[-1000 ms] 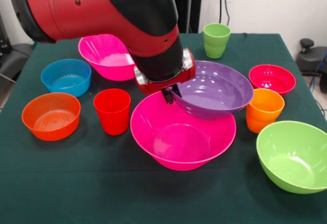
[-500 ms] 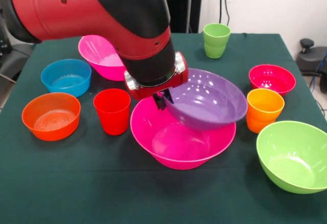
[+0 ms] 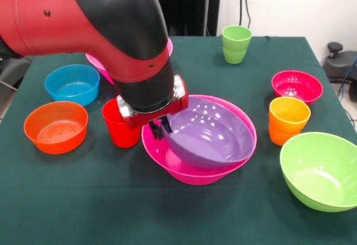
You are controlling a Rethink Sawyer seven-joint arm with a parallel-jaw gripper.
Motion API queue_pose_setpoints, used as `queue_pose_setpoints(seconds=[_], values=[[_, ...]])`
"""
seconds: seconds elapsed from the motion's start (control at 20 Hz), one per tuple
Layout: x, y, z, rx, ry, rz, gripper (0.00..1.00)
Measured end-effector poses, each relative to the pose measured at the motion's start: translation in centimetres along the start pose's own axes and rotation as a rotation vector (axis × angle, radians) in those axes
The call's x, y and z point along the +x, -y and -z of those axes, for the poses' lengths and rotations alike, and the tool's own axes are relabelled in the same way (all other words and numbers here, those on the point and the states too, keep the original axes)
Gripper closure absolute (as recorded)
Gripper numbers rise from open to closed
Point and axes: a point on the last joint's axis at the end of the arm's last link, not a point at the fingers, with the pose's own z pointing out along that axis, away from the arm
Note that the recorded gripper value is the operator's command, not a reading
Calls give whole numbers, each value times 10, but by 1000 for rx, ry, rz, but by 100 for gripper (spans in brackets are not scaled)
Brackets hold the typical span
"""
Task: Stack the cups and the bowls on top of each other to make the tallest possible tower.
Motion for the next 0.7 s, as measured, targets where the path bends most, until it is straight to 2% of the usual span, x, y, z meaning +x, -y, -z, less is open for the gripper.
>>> queue_pose_setpoints(seconds=[0.05, 0.1, 0.35, 0.7], values=[[-2, 4, -2, 3, 5, 14, 100], [-5, 7, -5, 1, 12, 32, 0], [-8, 11, -5, -2, 14, 57, 0], [-6, 13, -2, -8, -13, 88, 0]])
